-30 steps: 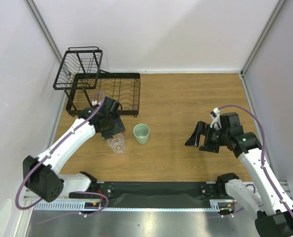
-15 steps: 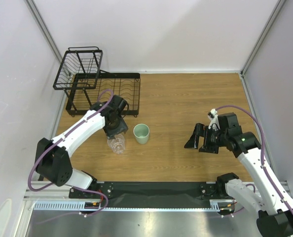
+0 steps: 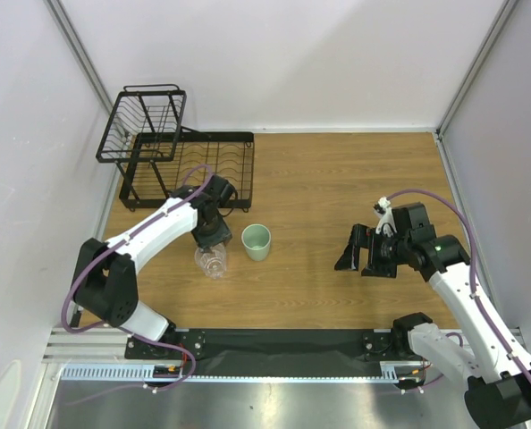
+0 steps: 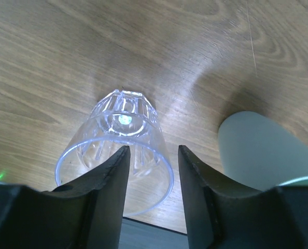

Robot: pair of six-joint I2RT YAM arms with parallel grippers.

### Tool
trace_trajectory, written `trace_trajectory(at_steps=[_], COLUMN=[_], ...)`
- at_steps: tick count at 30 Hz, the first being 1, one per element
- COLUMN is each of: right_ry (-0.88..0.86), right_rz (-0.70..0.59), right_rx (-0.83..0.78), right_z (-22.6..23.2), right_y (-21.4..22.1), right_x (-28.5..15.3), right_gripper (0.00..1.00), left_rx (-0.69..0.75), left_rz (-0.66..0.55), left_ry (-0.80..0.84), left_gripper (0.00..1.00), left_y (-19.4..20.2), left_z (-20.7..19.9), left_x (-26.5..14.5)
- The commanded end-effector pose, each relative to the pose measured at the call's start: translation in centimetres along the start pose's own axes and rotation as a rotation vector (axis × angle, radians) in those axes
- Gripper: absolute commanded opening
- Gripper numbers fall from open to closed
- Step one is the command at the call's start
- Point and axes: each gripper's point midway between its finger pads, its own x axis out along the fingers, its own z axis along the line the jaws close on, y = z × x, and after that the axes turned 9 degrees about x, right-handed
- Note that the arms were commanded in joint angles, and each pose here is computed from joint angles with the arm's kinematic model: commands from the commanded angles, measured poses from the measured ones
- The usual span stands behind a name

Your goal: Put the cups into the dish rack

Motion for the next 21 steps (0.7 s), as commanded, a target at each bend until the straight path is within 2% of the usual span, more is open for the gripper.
trace_trajectory(at_steps=[1, 8, 10, 12, 14, 16, 21], right_ry=[-0.027, -0.038, -0.040, -0.042, -0.050, -0.058, -0.109], right_rz=[-0.024, -0.013, -0.004, 0.003, 0.004, 0.004, 0.010], right_rx=[-0.054, -0.067, -0.073, -0.078, -0.090, -0.100, -0.118], right_z=[1.3, 1.7, 1.9, 2.1, 2.5, 3.0, 5.0], right_y=[-0.9, -1.2, -1.3, -1.4, -1.6, -1.9, -2.6], right_x=[-0.8, -0.7, -0.5, -0.4, -0.4, -0.4, -0.6], right_gripper=[1.00, 1.00, 0.99, 1.00, 1.00, 1.00, 1.00], left_rx=[-0.008, -0.012, -0.015, -0.019, -0.028, -0.037, -0.018], left_rz=[-0.020, -0.026, -0.029, -0.027, -0.031, -0.034, -0.109], left_ry=[-0.019, -0.016, -0.011, -0.011, 0.001, 0.016, 0.148], left_gripper=[0.47, 0.26, 0.23, 0.14, 0.00, 0.00, 0.00], left_y=[-0.4, -0.5, -0.7, -0.7, -0.8, -1.0, -2.2], left_z=[0.2, 0.5, 0.6, 0.9, 1.1, 1.2, 0.6], left_x=[0.6, 0.8, 0.6, 0.4, -0.1, -0.8, -5.8])
